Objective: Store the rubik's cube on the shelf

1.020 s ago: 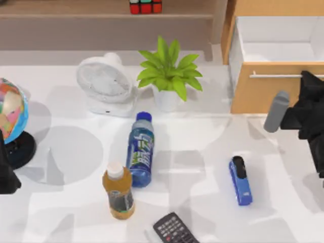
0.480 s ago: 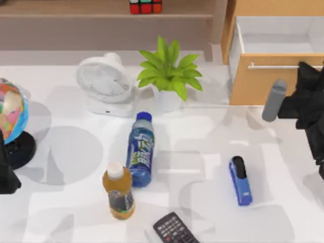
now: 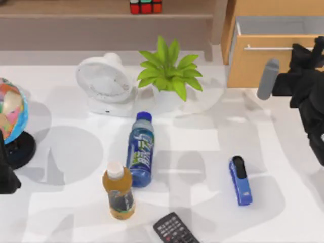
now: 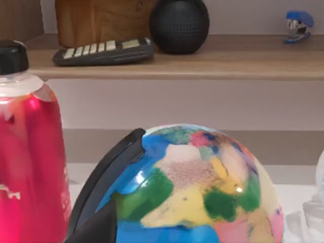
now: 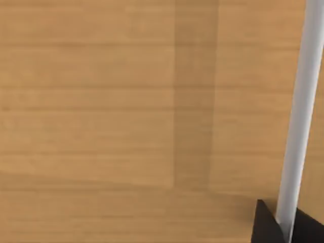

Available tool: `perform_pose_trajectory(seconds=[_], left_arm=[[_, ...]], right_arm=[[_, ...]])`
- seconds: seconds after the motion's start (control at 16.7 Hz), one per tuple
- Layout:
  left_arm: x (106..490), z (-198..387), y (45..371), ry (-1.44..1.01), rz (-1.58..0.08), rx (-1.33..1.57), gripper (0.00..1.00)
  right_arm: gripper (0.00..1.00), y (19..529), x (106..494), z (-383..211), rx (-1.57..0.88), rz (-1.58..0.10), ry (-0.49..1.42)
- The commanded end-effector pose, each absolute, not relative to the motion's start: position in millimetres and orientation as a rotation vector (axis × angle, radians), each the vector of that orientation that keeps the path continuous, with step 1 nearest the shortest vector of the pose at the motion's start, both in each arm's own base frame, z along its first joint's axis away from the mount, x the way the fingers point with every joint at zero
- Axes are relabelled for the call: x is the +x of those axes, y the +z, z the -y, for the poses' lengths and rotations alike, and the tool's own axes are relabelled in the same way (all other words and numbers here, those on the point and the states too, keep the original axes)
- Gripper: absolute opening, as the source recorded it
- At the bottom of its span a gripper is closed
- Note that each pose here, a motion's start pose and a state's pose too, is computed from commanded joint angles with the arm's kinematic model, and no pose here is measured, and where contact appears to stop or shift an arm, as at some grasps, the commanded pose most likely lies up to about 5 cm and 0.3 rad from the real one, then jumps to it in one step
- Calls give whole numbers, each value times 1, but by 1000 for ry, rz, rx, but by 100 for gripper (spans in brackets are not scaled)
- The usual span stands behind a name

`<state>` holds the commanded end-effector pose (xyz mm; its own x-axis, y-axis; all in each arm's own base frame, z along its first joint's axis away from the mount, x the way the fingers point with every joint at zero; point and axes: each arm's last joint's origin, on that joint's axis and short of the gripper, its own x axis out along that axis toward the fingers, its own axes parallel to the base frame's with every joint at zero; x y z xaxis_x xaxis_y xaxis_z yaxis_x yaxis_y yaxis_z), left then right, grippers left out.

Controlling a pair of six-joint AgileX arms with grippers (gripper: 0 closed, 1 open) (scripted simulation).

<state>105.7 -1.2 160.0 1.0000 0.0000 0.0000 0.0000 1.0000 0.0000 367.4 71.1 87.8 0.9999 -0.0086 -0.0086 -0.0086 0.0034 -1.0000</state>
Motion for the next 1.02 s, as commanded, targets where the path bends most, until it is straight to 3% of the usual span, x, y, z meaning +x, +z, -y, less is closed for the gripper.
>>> perform_pose_trajectory(seconds=[0.48,1.02], left_arm=[[106,1,160,0,0,0,100],[106,1,160,0,0,0,100]], right_arm=[[0,88,379,-71,-1565,-14,1],[0,88,436,-71,-1565,-15,1]])
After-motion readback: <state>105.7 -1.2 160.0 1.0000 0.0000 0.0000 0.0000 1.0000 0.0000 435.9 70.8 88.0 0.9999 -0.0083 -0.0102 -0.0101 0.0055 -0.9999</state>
